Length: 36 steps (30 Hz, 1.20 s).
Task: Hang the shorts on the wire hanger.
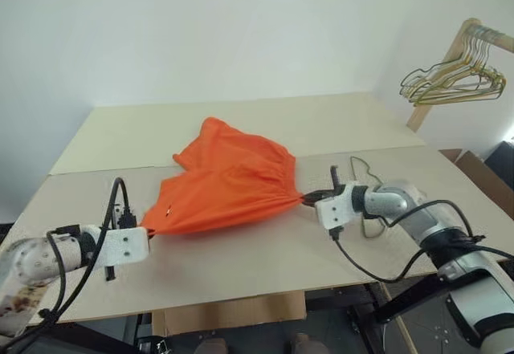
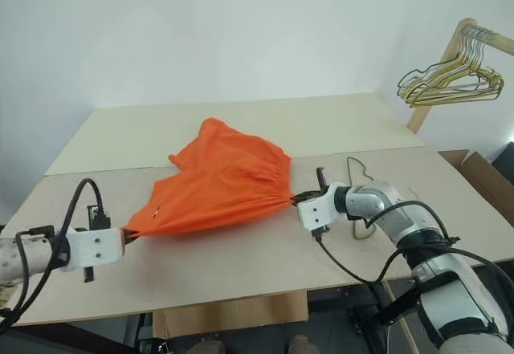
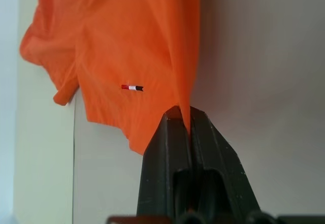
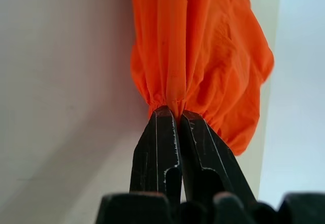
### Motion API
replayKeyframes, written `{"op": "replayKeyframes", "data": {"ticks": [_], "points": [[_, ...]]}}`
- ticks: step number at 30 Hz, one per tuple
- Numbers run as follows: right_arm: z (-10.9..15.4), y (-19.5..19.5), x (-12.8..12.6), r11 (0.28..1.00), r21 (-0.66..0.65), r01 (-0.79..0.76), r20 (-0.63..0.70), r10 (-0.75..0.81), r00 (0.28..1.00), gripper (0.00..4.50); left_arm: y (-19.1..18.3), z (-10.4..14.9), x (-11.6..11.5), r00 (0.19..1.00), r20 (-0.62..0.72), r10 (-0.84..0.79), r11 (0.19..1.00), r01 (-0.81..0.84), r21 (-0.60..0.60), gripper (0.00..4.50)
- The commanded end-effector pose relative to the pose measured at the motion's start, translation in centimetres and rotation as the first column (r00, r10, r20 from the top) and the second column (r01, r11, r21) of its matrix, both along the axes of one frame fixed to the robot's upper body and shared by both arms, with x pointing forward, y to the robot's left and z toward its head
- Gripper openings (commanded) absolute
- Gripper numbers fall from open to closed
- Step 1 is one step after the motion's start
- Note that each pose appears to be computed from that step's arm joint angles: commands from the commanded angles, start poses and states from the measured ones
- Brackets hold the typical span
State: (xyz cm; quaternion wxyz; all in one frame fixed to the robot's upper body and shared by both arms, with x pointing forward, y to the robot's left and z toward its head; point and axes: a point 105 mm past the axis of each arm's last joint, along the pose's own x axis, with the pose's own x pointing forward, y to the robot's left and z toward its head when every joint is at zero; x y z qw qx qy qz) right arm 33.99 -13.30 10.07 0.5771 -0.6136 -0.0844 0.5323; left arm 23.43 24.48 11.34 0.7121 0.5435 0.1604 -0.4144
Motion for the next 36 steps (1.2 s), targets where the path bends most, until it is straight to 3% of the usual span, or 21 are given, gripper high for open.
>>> {"op": "replayKeyframes", "data": {"ticks": [1,5,14,20,23,32,34,36], "points": [[0.2,-1.1,-1.1,0.997,-0.066,-0.034,-0.049,0.031,0.998,0.00,0.3,0.5,-1.5,0.995,-0.096,0.006,0.998,0.000,0.058,0.02],[0.0,-1.5,-2.3,0.990,-0.127,-0.065,-0.115,0.051,0.992,0.00,0.0,0.3,-3.4,0.980,-0.196,0.025,0.997,-0.010,0.078,0.02],[0.3,-1.6,-3.9,0.981,-0.189,-0.039,-0.223,-0.004,0.975,0.00,0.4,-0.2,-5.1,0.955,-0.286,0.078,0.990,-0.040,0.135,0.02],[-0.4,-2.9,-4.5,0.964,-0.265,-0.029,-0.233,-0.035,0.972,0.00,-0.1,-0.7,-6.1,0.935,-0.346,0.080,0.993,-0.044,0.112,0.02],[-0.2,-3.4,-4.8,0.964,-0.266,0.010,-0.290,-0.090,0.953,0.85,-0.4,-0.5,-6.1,0.940,-0.338,0.051,0.996,-0.023,0.087,0.69],[1.4,-4.7,-6.4,0.965,-0.262,0.035,-0.425,-0.148,0.893,3.91,1.2,0.8,-6.2,0.940,-0.333,0.069,0.993,-0.034,0.109,3.50],[2.6,-5.8,-5.3,0.965,-0.211,0.157,-0.436,-0.237,0.868,4.50,1.7,1.8,-6.2,0.945,-0.316,0.081,0.995,-0.057,0.085,4.14],[3.9,-7.3,-2.9,0.915,-0.131,0.382,-0.445,-0.398,0.802,4.50,2.2,3.0,-5.8,0.957,-0.273,0.094,0.996,-0.088,0.034,4.47]]}}
